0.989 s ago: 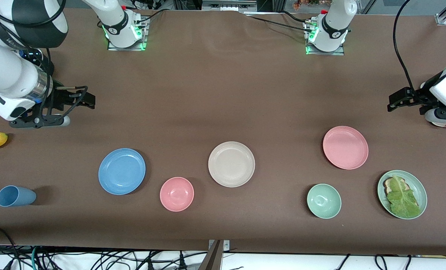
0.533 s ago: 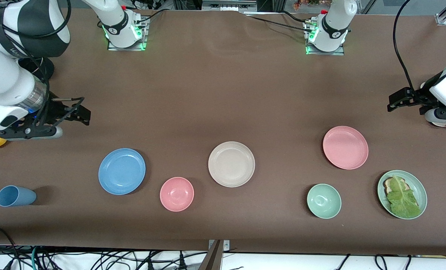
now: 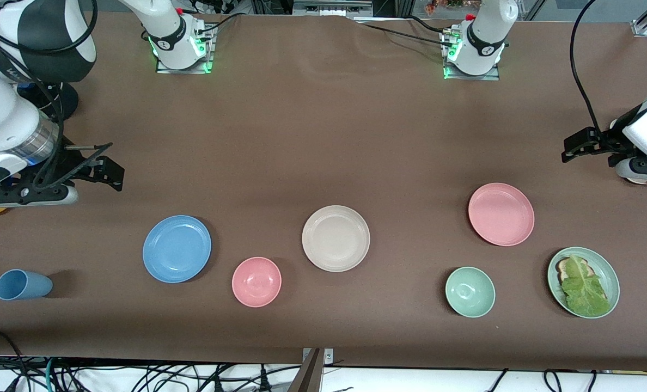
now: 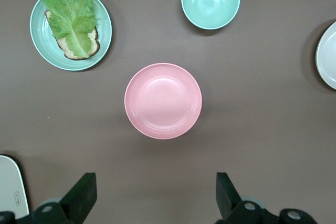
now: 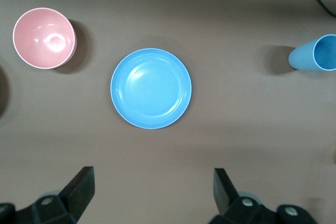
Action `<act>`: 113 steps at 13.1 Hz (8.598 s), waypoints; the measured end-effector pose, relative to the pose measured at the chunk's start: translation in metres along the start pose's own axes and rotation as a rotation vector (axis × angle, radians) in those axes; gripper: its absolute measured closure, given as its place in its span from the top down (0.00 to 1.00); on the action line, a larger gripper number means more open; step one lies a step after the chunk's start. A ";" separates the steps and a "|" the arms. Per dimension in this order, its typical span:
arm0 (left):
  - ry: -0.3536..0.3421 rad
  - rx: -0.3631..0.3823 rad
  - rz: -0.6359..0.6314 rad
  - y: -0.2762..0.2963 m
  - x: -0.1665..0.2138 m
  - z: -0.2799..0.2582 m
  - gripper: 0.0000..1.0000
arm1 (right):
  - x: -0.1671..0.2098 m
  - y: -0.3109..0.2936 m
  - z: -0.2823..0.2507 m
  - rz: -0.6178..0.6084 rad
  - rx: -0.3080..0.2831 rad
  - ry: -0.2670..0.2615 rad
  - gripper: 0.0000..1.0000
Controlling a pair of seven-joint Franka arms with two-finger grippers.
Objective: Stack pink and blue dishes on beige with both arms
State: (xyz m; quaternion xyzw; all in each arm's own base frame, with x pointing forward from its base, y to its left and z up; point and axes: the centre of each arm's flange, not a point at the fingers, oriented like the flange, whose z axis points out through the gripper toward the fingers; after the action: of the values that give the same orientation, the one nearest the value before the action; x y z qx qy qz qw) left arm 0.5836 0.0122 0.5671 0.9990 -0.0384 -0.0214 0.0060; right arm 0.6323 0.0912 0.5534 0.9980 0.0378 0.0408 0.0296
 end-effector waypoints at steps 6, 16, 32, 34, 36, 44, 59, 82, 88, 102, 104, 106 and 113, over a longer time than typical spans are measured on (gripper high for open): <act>-0.007 -0.001 0.000 0.000 0.002 0.004 1.00 | -0.012 -0.005 -0.002 -0.011 -0.004 -0.083 1.00; -0.016 -0.002 -0.004 -0.003 0.004 0.009 1.00 | -0.014 0.021 -0.014 0.030 -0.009 -0.077 1.00; -0.016 -0.002 -0.013 -0.008 0.003 0.009 1.00 | -0.010 0.078 0.004 0.056 0.095 -0.104 1.00; -0.016 -0.002 -0.012 -0.008 0.003 0.009 1.00 | -0.009 0.077 0.011 0.018 0.096 -0.112 1.00; -0.016 -0.002 -0.012 -0.008 0.003 0.009 1.00 | -0.006 0.077 0.024 0.006 0.095 -0.132 1.00; -0.076 -0.009 -0.015 -0.010 0.014 0.043 1.00 | 0.019 0.069 0.104 -0.014 0.068 -0.178 1.00; -0.225 -0.026 -0.037 -0.109 0.064 0.296 1.00 | 0.036 0.062 0.134 -0.029 0.064 -0.151 1.00; -0.196 -0.052 0.037 -0.103 0.046 0.363 0.11 | 0.049 0.081 0.366 0.003 0.056 -0.160 0.75; -0.266 -0.123 -0.024 -0.073 0.078 0.286 0.06 | 0.047 0.080 0.368 0.002 0.057 -0.165 0.59; -0.228 -0.205 -0.238 0.263 0.083 0.274 0.06 | 0.046 0.074 0.370 -0.003 0.065 -0.171 0.17; -0.194 -0.224 -0.262 0.297 0.081 0.296 0.06 | 0.046 0.073 0.369 -0.001 0.067 -0.170 0.10; -0.156 -0.249 -0.294 0.315 0.084 0.312 0.06 | 0.047 0.073 0.365 0.000 0.070 -0.170 0.07; -0.130 -0.290 -0.369 0.314 0.111 0.338 0.06 | 0.048 0.073 0.364 -0.003 0.071 -0.167 0.07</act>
State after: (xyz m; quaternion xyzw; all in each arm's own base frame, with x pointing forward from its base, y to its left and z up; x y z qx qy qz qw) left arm 0.6553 -0.3134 0.2293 0.9743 0.1479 -0.0916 0.1428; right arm 0.7158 0.0023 0.1997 0.9983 0.0380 -0.0439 -0.0027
